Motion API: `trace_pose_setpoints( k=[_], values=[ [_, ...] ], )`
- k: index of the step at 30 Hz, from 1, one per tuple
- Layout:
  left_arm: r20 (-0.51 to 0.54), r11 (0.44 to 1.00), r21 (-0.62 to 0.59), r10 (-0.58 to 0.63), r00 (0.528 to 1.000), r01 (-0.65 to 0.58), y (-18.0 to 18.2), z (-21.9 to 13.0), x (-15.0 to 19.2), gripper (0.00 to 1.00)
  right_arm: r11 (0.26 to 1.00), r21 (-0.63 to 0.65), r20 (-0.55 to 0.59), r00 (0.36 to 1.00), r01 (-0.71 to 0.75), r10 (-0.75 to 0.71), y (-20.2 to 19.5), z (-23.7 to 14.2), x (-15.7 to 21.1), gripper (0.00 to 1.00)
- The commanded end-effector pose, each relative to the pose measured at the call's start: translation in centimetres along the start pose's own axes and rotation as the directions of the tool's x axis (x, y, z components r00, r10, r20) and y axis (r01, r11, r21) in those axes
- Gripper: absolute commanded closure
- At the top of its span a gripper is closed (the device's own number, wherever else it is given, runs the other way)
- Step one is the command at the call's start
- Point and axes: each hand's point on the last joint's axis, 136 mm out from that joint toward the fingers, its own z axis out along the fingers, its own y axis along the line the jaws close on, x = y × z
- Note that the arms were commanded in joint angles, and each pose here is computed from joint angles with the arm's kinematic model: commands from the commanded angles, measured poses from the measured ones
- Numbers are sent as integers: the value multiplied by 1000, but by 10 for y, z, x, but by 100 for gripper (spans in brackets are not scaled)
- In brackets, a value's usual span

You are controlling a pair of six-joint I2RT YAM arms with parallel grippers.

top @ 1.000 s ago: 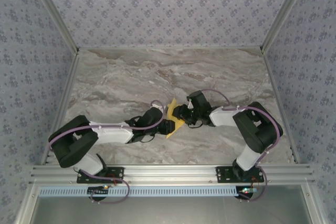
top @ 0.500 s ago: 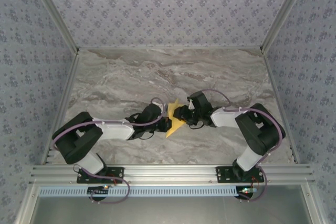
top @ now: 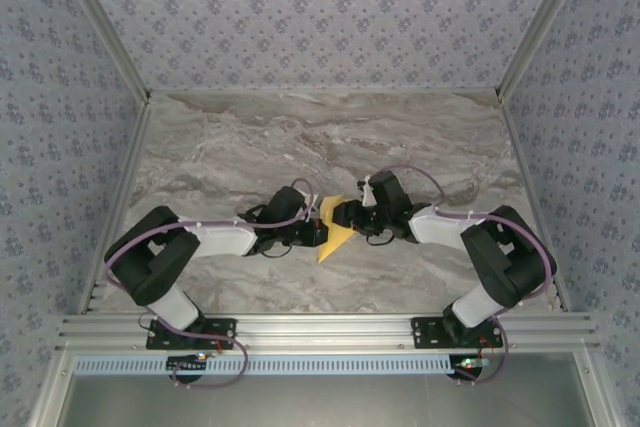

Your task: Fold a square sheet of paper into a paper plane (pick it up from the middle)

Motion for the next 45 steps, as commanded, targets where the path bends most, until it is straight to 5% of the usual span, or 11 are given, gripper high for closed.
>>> trace_pose_setpoints(
  k=[1, 22, 32, 36, 45],
  values=[
    [-60, 999, 19, 32, 998, -31, -3, 4, 4, 96, 1000, 3, -23, 1000, 19, -19, 2, 2, -1, 47],
    [-84, 999, 32, -16, 996, 19, 7, 10, -1, 93, 995, 103, -46, 999, -3, 8, -20, 19, -4, 51],
    [-25, 998, 52, -30, 999, 32, -1, -9, -5, 65, 972, 230, -64, 996, -44, 60, -41, 24, 3, 49],
    [25, 999, -9, -48, 999, 49, 7, -27, -5, 62, 955, 288, -73, 993, -69, 94, -51, 27, 8, 48],
    [117, 996, 61, -72, 991, 65, -9, -41, -17, 77, 919, 378, -77, 986, -108, 148, -68, 29, 16, 46]
  ],
)
